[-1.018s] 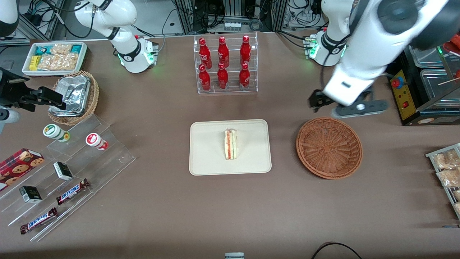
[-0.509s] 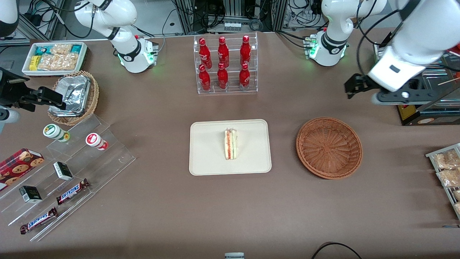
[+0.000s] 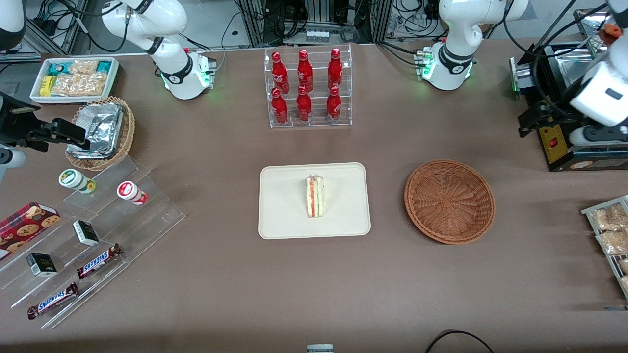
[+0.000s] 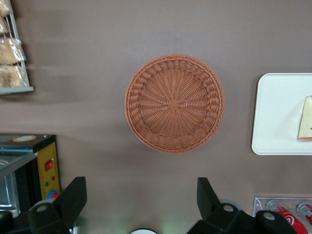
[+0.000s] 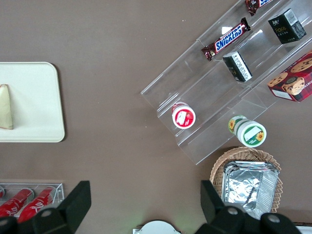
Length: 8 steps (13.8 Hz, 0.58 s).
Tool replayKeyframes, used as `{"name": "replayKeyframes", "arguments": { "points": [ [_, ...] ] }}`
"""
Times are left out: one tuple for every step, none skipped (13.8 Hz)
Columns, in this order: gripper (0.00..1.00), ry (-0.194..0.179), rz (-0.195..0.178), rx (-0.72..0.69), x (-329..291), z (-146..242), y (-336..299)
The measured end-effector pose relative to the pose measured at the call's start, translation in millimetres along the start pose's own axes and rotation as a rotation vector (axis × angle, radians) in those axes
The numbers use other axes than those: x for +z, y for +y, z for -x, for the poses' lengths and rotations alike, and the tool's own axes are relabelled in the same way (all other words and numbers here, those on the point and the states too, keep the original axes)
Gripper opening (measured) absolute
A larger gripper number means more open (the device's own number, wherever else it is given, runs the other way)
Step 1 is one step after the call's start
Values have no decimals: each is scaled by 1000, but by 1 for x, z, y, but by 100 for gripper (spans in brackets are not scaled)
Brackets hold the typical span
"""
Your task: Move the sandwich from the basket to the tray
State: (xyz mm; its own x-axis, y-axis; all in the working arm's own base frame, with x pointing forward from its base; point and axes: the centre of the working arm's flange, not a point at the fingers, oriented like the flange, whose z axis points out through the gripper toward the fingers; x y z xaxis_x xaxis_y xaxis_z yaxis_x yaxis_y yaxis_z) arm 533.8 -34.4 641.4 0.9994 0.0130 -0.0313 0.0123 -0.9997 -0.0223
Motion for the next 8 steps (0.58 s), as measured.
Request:
{"name": "replayKeyframes", "arguments": {
  "points": [
    [100,7,1,18,-3,-1,-4],
    [100,9,2,22,-4,-2,-8],
    [100,8,2,18,-3,-3,-13],
    [100,6,3,14,-2,-5,-19],
    [100,3,3,11,0,-6,-22],
    [100,0,3,8,3,-8,-24],
    [100,-3,3,7,5,-10,-25],
    [100,-4,3,7,6,-14,-24]
  ]
}}
